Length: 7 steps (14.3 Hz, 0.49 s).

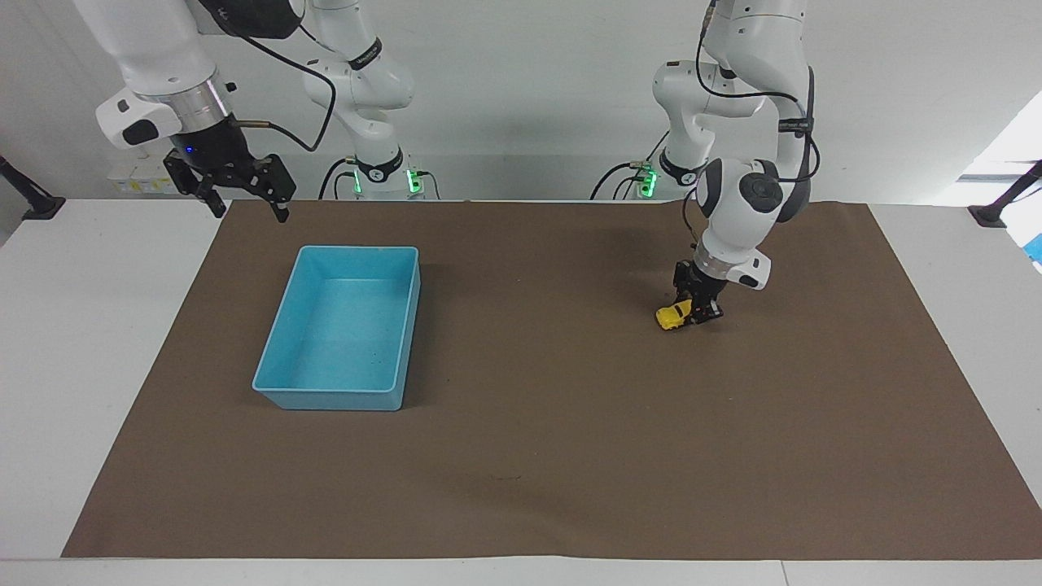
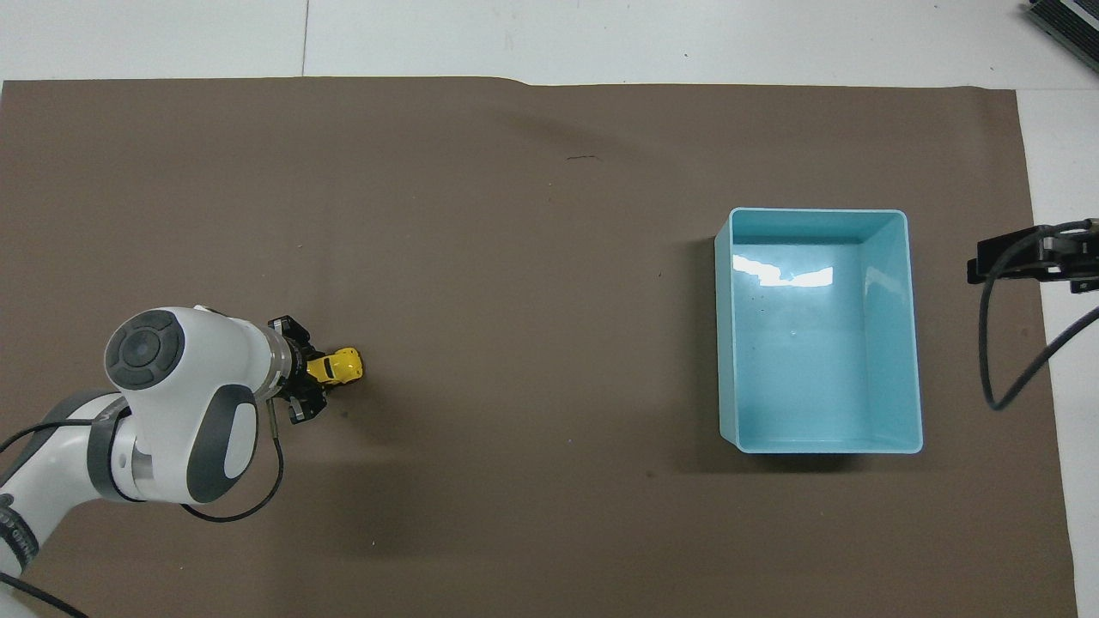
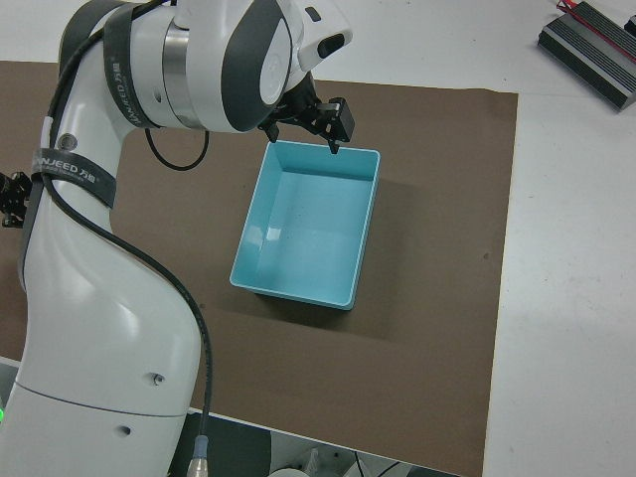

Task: Wind up and store yellow beetle car
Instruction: 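Press the yellow car down and drag it away from the bin with the left gripper, then release the car from the left gripper so it rolls toward the bin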

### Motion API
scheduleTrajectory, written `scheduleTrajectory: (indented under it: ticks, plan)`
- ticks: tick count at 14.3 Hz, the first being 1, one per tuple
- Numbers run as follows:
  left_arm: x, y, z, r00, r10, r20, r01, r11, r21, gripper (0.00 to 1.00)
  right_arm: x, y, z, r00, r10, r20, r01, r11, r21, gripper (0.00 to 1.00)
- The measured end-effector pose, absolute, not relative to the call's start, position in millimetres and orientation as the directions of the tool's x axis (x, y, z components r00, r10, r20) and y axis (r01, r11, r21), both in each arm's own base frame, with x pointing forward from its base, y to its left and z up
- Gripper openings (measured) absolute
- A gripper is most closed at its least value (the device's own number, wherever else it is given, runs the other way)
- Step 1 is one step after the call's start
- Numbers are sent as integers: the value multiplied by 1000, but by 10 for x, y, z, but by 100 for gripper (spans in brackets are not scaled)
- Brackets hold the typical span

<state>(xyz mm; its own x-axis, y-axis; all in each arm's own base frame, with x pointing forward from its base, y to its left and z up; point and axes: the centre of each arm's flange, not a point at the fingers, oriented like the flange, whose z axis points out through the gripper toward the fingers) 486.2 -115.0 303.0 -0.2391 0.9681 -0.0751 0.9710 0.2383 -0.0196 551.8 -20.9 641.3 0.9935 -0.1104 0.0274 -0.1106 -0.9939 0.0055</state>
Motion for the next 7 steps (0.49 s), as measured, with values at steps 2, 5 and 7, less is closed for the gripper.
scheduleTrajectory:
  ticks: [2,5,7]
  plan:
    - [4882,-1104,3010,-244,967,-68,970,243,-23,52,5518,-209,6413,994,-110,27,-111,-994,5,100]
    - [5075,-906,3044,-263,964,-35,962,259,-82,85,5518,-209,6413,994,-110,27,-111,-994,5,100]
    - [5217,-944,3289,-254,967,-29,962,249,-110,100,5518,-209,6413,994,-110,27,-111,-994,5,100]
